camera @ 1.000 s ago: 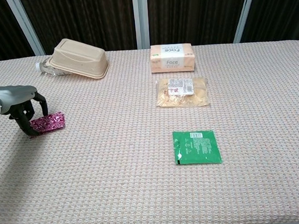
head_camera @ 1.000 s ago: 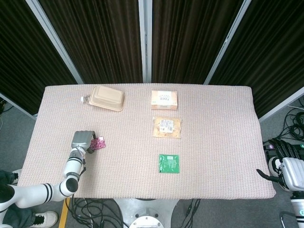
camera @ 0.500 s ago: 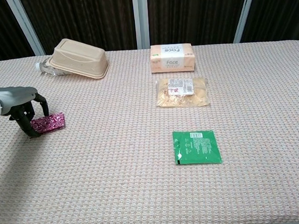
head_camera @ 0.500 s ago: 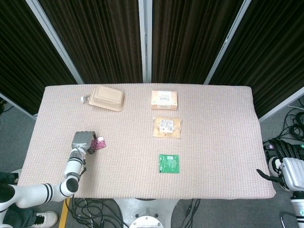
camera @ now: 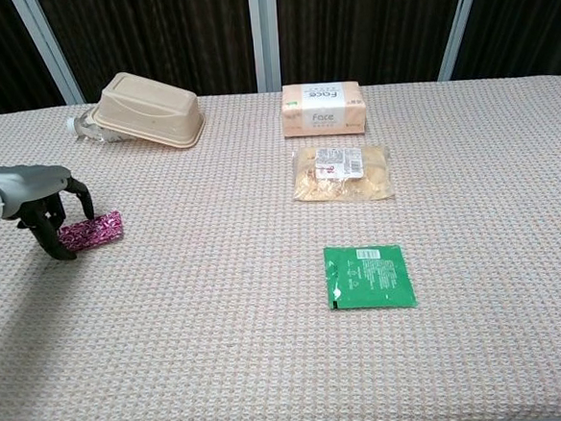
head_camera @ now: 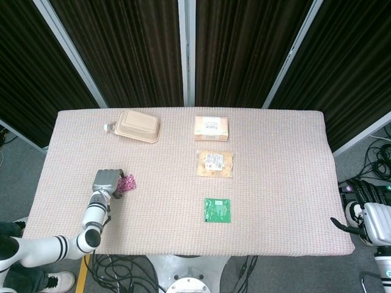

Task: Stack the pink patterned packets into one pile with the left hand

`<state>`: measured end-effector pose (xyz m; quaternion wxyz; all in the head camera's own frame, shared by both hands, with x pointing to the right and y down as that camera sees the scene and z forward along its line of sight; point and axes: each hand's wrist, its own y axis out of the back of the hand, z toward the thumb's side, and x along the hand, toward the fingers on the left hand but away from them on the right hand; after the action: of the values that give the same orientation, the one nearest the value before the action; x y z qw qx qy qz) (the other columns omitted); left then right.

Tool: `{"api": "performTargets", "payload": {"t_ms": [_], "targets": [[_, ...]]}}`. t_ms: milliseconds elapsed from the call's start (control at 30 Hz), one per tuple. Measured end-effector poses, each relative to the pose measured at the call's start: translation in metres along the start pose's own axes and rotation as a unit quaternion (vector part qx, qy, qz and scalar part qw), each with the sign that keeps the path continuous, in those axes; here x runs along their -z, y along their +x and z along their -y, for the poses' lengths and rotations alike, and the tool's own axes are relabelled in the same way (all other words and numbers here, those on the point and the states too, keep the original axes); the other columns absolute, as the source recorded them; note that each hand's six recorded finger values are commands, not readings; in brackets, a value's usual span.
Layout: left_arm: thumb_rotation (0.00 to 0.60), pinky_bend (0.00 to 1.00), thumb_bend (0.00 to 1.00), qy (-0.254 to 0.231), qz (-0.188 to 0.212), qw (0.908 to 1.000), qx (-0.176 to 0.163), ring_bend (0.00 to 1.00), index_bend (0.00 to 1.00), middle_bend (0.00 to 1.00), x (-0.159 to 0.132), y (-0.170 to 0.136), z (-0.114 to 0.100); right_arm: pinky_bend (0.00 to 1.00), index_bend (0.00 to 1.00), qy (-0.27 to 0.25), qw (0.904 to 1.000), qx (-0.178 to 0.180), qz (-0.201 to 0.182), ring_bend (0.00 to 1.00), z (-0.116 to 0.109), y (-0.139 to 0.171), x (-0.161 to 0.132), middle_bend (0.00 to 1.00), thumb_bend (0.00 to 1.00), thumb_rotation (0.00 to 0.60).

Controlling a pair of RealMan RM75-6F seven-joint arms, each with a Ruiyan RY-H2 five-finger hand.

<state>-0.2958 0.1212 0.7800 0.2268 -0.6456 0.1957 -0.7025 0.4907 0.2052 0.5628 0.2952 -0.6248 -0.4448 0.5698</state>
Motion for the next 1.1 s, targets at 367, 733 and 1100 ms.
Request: {"api": "performTargets", "payload": {"t_ms": [367, 733, 1100], "targets": [[0.600, 0.98, 0.23, -0.025, 0.007, 0.9996, -0.014, 0.84, 0.37, 0.88, 0.002, -0.007, -0.013, 0.00, 0.11, -0.001, 1.0000, 0.003, 0.002, 0.00, -0.002, 0.000, 0.001, 0.08, 0.06, 0.461], [0.600, 0.80, 0.23, -0.095, -0.030, 0.9899, -0.101, 0.61, 0.37, 0.69, 0.053, -0.022, -0.053, 0.00, 0.11, -0.002, 0.9999, 0.015, 0.006, 0.00, -0.008, 0.003, 0.005, 0.08, 0.06, 0.463], [0.600, 0.44, 0.23, -0.070, -0.010, 0.9582, -0.277, 0.31, 0.37, 0.43, 0.122, -0.076, -0.073, 0.00, 0.12, -0.017, 0.9996, 0.020, -0.007, 0.00, -0.007, 0.008, 0.001, 0.08, 0.06, 0.467]]}}
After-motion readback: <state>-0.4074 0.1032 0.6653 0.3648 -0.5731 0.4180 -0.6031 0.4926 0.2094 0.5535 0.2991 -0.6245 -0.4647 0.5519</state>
